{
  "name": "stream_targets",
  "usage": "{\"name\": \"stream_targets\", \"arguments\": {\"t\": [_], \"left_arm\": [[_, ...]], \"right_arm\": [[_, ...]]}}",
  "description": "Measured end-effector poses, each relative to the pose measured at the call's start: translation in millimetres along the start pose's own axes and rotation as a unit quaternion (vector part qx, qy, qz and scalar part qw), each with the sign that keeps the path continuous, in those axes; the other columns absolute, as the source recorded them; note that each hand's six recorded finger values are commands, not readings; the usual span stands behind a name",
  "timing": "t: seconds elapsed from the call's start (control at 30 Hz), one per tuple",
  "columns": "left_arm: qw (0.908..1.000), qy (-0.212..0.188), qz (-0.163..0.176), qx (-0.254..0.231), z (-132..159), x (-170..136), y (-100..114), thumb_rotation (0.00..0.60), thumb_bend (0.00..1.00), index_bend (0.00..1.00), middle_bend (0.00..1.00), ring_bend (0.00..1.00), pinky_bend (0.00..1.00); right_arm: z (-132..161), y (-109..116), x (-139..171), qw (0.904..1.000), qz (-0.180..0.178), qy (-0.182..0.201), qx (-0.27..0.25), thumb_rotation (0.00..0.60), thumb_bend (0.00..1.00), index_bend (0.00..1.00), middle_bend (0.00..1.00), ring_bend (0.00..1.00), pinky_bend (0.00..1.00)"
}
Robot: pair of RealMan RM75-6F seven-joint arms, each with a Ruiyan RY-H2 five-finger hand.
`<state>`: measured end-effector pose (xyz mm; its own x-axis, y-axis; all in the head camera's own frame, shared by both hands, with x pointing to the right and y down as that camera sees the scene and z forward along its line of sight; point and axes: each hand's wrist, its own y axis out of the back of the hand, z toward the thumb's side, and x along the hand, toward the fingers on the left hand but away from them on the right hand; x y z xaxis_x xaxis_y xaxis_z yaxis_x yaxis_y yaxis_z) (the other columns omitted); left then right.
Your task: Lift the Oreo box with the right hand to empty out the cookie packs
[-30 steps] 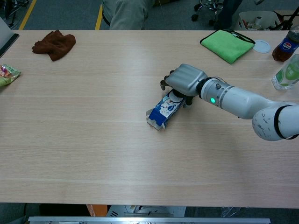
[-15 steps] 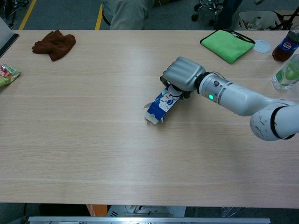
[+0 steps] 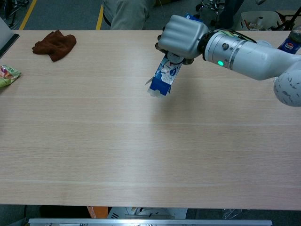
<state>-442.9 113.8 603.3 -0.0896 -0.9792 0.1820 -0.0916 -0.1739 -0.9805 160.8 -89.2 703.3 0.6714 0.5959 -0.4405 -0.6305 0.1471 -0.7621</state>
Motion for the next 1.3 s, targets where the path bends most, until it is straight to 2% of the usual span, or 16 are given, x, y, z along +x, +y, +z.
{"name": "stream_targets", "arguments": {"t": [0.23, 0.53, 0.67, 0.9, 1.0, 1.1, 1.3], "left_arm": [[1.0, -0.003, 0.0, -0.002, 1.8, 1.4, -2.6, 0.6, 0.26, 0.26, 0.26, 0.26, 0.32], [1.0, 0.0, -0.004, 0.001, -3.3, -2.3, -6.0, 0.6, 0.26, 0.26, 0.26, 0.26, 0.32], [1.0, 0.0, -0.008, -0.002, -3.9, -4.2, -9.0, 0.6, 0.26, 0.26, 0.26, 0.26, 0.32], [1.0, -0.002, -0.009, -0.002, -4.5, -3.7, -10.0, 0.6, 0.26, 0.26, 0.26, 0.26, 0.32], [0.9999, -0.002, -0.01, -0.004, -3.7, -3.1, -11.3, 0.6, 0.26, 0.26, 0.26, 0.26, 0.32], [0.9999, -0.005, -0.009, -0.005, -2.4, -2.5, -11.0, 0.6, 0.26, 0.26, 0.26, 0.26, 0.32], [1.0, -0.006, -0.005, -0.001, -1.9, -1.6, -6.5, 0.6, 0.26, 0.26, 0.26, 0.26, 0.32]], "right_arm": [[-5.3, 17.5, -3.1, 0.9934, -0.004, 0.019, 0.113, 0.6, 0.18, 0.45, 0.41, 0.4, 0.37], [-4.1, 21.8, -7.0, 0.9754, 0.009, 0.034, 0.218, 0.6, 0.18, 0.45, 0.41, 0.37, 0.38], [-2.9, 21.8, -8.1, 0.9695, 0.02, 0.04, 0.241, 0.6, 0.18, 0.45, 0.41, 0.37, 0.38], [-17.2, 21.7, -2.2, 0.9661, 0.037, 0.026, 0.254, 0.6, 0.18, 0.45, 0.41, 0.36, 0.38], [-19.2, 21.2, -0.3, 0.9684, 0.041, 0.02, 0.245, 0.6, 0.18, 0.45, 0.41, 0.36, 0.38], [-16.0, 19.2, 1.2, 0.9749, 0.042, 0.014, 0.218, 0.6, 0.18, 0.45, 0.41, 0.36, 0.38], [8.2, 0.1, 5.4, 0.9913, 0.062, 0.009, 0.116, 0.6, 0.18, 0.44, 0.4, 0.36, 0.38]]}}
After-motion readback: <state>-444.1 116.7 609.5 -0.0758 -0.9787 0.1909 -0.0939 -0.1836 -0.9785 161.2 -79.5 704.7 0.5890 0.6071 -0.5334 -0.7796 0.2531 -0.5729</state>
